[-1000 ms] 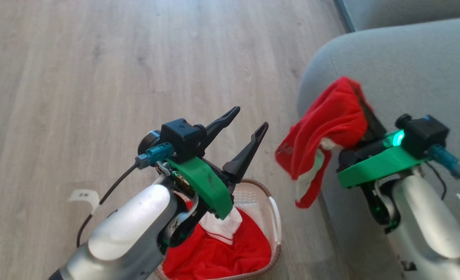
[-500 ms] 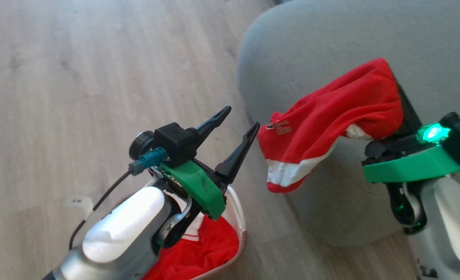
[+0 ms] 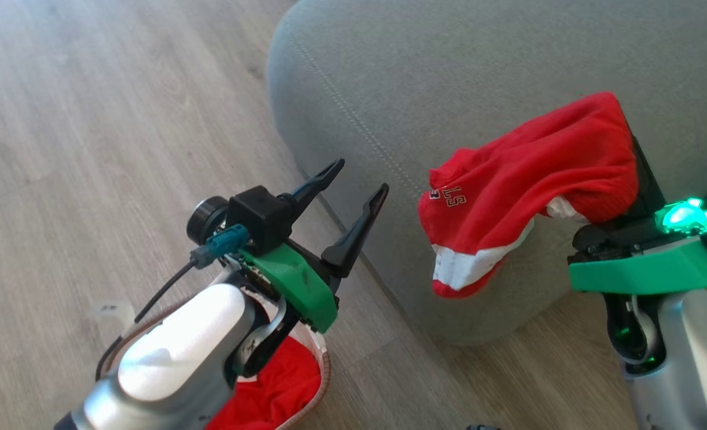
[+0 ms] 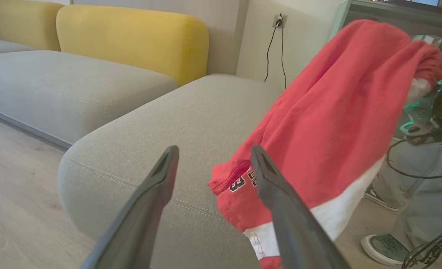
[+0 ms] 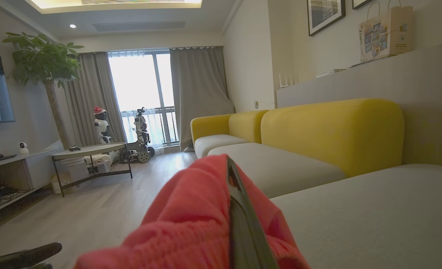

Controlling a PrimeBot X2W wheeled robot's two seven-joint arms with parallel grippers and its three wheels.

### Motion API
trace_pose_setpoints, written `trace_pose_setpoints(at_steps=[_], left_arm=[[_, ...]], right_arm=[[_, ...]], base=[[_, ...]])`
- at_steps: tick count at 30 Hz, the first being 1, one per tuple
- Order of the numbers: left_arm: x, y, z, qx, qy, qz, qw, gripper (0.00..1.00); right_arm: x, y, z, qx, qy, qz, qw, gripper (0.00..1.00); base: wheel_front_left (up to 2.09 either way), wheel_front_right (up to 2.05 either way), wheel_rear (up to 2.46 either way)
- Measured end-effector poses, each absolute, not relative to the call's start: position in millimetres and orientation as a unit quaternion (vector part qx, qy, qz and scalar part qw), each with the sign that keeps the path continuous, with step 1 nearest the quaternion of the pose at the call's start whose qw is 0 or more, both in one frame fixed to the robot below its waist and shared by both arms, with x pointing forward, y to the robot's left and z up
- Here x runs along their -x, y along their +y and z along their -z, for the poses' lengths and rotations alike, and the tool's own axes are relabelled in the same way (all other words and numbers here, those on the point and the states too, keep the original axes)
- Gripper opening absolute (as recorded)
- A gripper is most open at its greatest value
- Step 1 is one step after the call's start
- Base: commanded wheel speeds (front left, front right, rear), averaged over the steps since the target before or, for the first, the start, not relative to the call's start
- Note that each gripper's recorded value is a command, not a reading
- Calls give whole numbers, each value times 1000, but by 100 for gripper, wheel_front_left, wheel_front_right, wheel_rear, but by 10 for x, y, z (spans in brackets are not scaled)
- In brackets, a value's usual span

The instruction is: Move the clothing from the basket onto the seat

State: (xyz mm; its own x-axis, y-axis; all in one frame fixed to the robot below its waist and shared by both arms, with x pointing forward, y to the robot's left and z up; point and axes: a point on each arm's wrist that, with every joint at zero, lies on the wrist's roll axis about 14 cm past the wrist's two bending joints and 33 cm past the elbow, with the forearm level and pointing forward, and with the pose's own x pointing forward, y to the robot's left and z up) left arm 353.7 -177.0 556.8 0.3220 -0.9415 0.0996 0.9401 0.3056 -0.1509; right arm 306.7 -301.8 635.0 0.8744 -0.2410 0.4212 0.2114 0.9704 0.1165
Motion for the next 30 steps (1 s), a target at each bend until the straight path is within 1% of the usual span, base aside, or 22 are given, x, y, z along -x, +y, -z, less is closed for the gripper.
trace_pose_setpoints(at_steps=[7, 11, 16, 21, 25, 30], left_arm=[[-3602, -1830, -5547, 94, -2, 587, 804, 100], [-3670, -1815, -5467, 89, 2, 584, 807, 100], [-3752, -1776, -5353, 95, 14, 579, 810, 100], [-3939, -1737, -5308, 97, 11, 572, 814, 100], [-4094, -1671, -5195, 99, 19, 565, 819, 100], [-4301, -1581, -5022, 98, 28, 555, 826, 100]], right_arm=[[-3069, -3066, -6341, -31, -219, 126, 967, 0], [-3201, -3030, -6402, -14, -218, 106, 970, 0], [-3550, -3059, -6705, 23, -239, 73, 968, 0], [-3952, -3189, -6790, 52, -226, 58, 971, 0], [-4292, -3352, -6808, 60, -214, 62, 973, 0], [-4683, -3660, -6725, 69, -190, 89, 975, 0]], base=[[0, 0, 0], [0, 0, 0], [0, 0, 0], [0, 0, 0], [0, 0, 0], [0, 0, 0]])
